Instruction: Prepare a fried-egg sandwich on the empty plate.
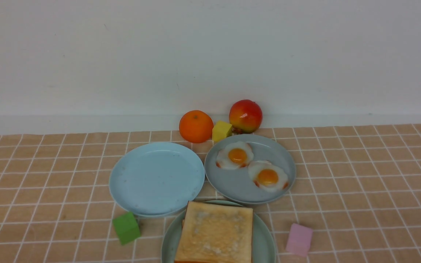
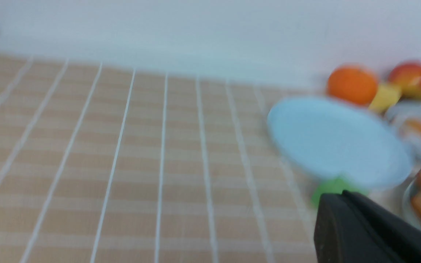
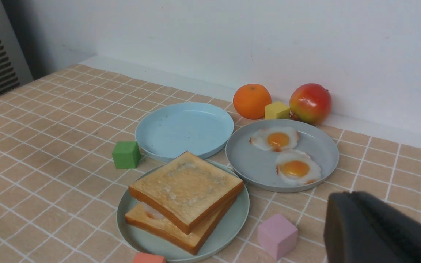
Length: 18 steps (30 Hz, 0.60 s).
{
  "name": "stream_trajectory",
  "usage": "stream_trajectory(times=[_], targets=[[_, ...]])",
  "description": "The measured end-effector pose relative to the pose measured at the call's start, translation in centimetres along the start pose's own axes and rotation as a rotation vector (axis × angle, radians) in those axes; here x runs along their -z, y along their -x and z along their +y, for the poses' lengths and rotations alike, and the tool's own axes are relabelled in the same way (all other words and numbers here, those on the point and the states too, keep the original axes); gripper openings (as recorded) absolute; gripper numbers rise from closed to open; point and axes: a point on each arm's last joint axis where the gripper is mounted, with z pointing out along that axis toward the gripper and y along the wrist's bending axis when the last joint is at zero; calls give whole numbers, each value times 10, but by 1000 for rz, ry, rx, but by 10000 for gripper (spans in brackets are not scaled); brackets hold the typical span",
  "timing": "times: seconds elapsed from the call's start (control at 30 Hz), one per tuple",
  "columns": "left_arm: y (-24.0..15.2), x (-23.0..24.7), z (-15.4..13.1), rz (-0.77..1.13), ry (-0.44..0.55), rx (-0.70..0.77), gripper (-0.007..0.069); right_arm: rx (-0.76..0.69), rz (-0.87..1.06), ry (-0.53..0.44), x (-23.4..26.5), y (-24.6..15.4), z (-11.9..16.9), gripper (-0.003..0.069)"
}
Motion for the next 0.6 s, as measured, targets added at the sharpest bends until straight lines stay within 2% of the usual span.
stream_trajectory(times=[0.13,0.6], targets=[[-15,-4,4,73,38,10,-13,0,2,0,0,0,0,20],[-15,-4,5,70,41,8,-4,0,3,0,0,0,0,37]])
